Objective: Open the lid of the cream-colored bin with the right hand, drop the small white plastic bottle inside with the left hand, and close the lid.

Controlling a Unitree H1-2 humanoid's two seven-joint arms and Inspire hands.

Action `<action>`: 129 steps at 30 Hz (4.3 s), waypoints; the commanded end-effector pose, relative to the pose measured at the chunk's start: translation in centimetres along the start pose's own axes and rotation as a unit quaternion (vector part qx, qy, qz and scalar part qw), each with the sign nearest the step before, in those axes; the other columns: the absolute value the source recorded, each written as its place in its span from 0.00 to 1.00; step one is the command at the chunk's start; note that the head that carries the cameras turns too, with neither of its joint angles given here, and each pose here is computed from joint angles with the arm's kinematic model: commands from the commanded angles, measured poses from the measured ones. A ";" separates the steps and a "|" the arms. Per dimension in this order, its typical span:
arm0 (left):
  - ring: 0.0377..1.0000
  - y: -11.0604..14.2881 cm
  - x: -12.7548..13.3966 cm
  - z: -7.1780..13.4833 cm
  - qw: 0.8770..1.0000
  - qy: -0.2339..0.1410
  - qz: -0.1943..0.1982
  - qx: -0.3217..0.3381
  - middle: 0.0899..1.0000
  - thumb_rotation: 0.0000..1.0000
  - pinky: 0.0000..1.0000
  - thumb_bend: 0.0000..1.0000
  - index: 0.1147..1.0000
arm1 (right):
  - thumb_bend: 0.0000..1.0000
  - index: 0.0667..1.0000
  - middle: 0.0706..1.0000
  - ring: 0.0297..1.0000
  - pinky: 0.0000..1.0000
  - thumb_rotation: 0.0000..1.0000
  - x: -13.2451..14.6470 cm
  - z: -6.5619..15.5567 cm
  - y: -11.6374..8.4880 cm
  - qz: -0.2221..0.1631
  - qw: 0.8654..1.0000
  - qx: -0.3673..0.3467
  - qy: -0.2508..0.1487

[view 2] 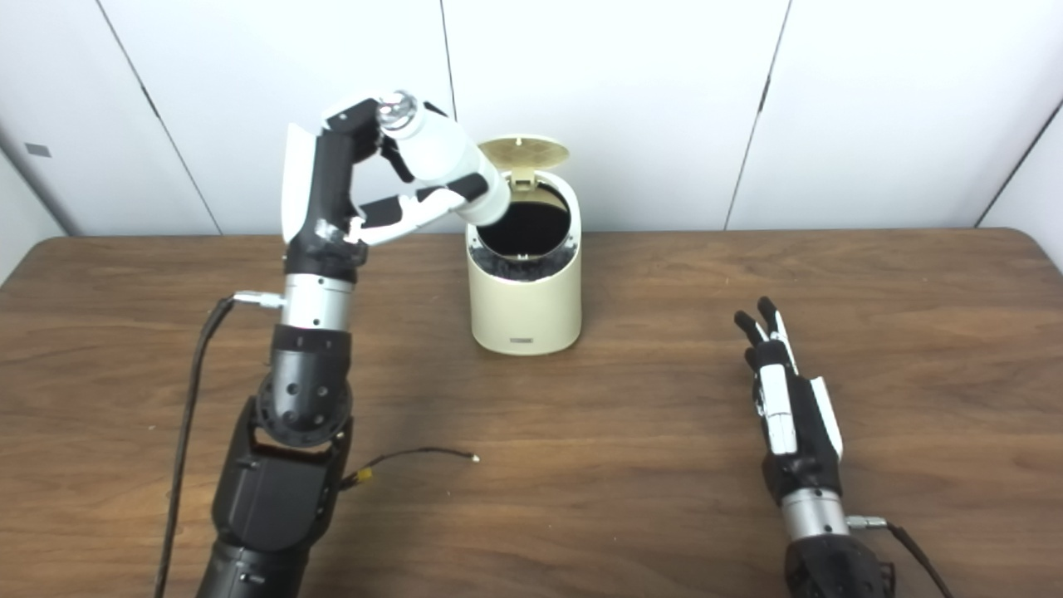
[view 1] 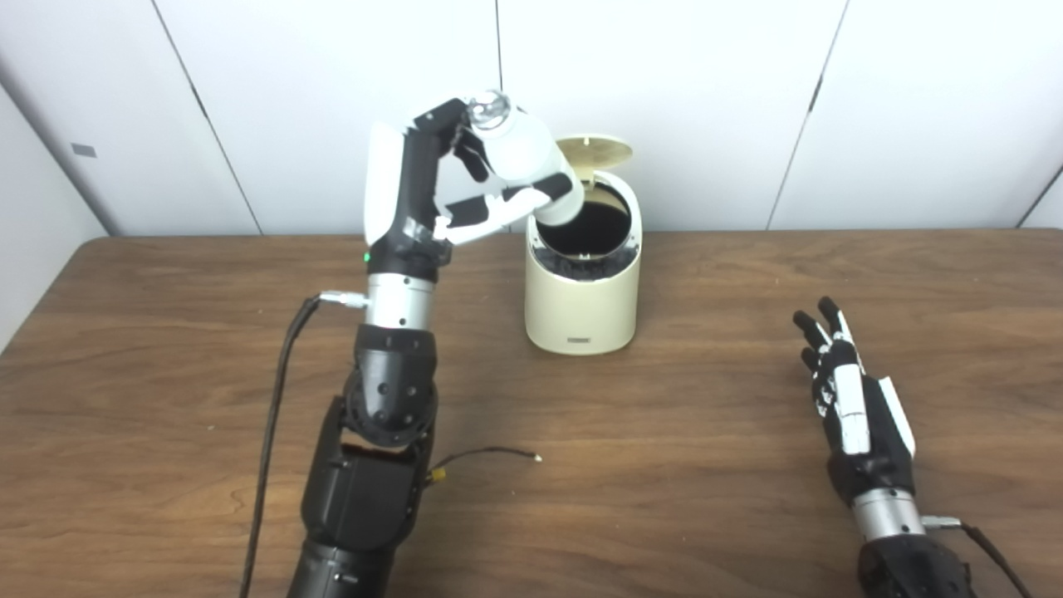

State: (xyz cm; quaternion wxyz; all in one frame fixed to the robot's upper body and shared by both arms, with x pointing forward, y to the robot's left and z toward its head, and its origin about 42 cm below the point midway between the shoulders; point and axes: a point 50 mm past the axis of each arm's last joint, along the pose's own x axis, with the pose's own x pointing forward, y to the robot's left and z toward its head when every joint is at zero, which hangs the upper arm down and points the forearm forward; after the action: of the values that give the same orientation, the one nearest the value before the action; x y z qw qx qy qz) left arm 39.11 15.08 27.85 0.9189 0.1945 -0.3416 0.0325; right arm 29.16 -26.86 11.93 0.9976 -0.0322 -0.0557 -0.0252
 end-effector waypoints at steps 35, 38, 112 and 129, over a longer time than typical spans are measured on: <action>0.41 -2.6 2.6 -2.0 0.996 -0.090 0.003 0.015 0.45 0.00 0.33 0.48 0.44 | 0.68 0.98 0.93 1.00 1.00 1.00 -0.8 -1.6 0.8 0.005 1.000 0.008 0.014; 0.40 -2.6 2.6 -2.2 0.995 -0.100 0.001 0.025 0.44 0.00 0.33 0.48 0.44 | 0.67 0.99 0.93 1.00 1.00 1.00 -0.9 -1.6 0.8 0.012 1.000 0.007 0.013; 0.39 -2.8 2.2 -4.5 0.985 -0.072 -0.093 0.129 0.45 0.09 0.35 1.00 0.52 | 0.71 0.97 0.86 0.94 1.00 1.00 -0.6 -1.7 0.1 0.009 1.000 0.024 0.001; 0.43 -2.3 2.3 -4.5 0.988 -0.046 -0.114 0.097 0.49 0.25 0.41 1.00 0.56 | 0.70 0.96 0.85 0.95 1.00 1.00 -0.6 -1.7 -0.2 0.009 1.000 0.028 0.005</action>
State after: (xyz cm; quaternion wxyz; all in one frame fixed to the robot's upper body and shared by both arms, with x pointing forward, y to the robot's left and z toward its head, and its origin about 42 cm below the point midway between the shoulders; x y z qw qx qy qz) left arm 43.71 14.53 22.98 0.8864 0.3280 -0.3218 -0.0566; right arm 29.62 -27.06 12.16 0.9971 -0.0131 -0.0735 -0.0139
